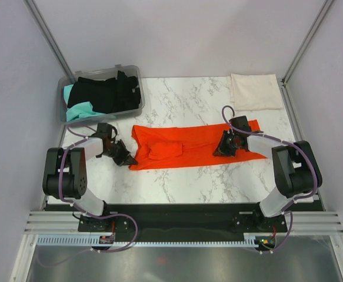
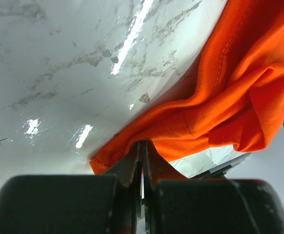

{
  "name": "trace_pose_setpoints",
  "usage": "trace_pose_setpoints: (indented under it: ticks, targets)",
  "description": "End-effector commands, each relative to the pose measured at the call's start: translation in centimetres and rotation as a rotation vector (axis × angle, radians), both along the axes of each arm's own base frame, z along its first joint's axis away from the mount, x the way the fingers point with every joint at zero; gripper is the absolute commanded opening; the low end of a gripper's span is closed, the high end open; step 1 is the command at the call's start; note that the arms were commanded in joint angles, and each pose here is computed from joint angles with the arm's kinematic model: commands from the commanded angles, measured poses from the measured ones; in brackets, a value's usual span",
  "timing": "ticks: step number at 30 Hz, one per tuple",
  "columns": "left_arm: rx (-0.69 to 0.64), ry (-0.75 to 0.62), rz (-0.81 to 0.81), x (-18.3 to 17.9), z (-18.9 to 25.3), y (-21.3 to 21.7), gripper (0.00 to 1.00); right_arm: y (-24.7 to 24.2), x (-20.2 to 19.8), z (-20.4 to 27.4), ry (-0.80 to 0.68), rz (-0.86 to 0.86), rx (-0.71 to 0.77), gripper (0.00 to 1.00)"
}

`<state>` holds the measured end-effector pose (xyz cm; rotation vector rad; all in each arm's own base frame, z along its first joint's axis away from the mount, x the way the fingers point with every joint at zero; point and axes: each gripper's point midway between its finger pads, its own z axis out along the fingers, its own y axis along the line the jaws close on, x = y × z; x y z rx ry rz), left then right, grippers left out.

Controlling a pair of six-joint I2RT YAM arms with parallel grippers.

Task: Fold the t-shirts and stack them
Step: Fold the tshirt

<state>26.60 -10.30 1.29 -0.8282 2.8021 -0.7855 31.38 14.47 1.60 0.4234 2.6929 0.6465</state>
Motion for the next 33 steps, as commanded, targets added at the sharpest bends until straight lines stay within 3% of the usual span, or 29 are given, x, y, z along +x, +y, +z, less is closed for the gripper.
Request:
trace_pose_setpoints:
  ticks: [1, 3, 4, 5, 7, 10, 12, 14, 17, 22, 27, 33]
  targets:
    - [0.136, -0.032, -0.048, -0.4, -0.3, 2.2, 0.02, -2.0, -5.4, -1.9, 0.144, 0.022, -0.083, 0.19]
    - [0.105, -0.101, -0.070, 0.0, 1.5, 1.7, 0.03, -1.7, -5.6, -0.7, 0.108, 0.041, -0.063, 0.27]
    - [0.098, -0.187, -0.070, 0.3, 3.7, 1.5, 0.09, -1.9, -5.9, -0.4, 0.103, 0.058, -0.072, 0.30]
    - [0.094, -0.232, -0.067, 0.5, 4.9, 1.5, 0.24, -2.0, -5.8, 0.1, 0.091, 0.072, -0.078, 0.37]
    - [0.105, -0.378, -0.056, 1.5, 8.8, 1.6, 0.35, -2.1, -5.2, 1.9, 0.058, 0.090, -0.092, 0.43]
    - [0.054, -0.440, -0.054, 2.6, 12.3, 0.7, 0.48, -1.4, -3.7, 4.8, -0.012, 0.157, -0.074, 0.61]
    - [-0.028, -0.383, -0.043, 3.1, 12.3, -0.4, 0.56, -1.3, -2.8, 6.1, -0.051, 0.193, -0.080, 0.98]
    - [-0.071, -0.375, -0.025, 4.3, 13.5, -1.6, 0.60, -1.2, -1.3, 7.9, -0.103, 0.208, -0.093, 0.98]
    - [0.009, -0.447, -0.113, 5.7, 15.1, -4.6, 0.66, -1.6, 0.6, 8.9, -0.145, 0.245, -0.147, 0.98]
    - [0.089, -0.343, -0.157, 6.2, 11.7, -9.2, 0.80, -1.8, 2.4, 9.0, -0.265, 0.465, -0.380, 0.98]
    - [0.146, -0.247, -0.106, 6.6, 8.1, -9.6, 0.80, 1.5, 2.1, 7.6, -0.397, 0.748, -0.460, 0.98]
    - [0.181, -0.189, -0.079, 7.5, 5.4, -10.0, 0.81, 2.4, 1.6, 5.0, -0.404, 0.950, -0.448, 0.98]
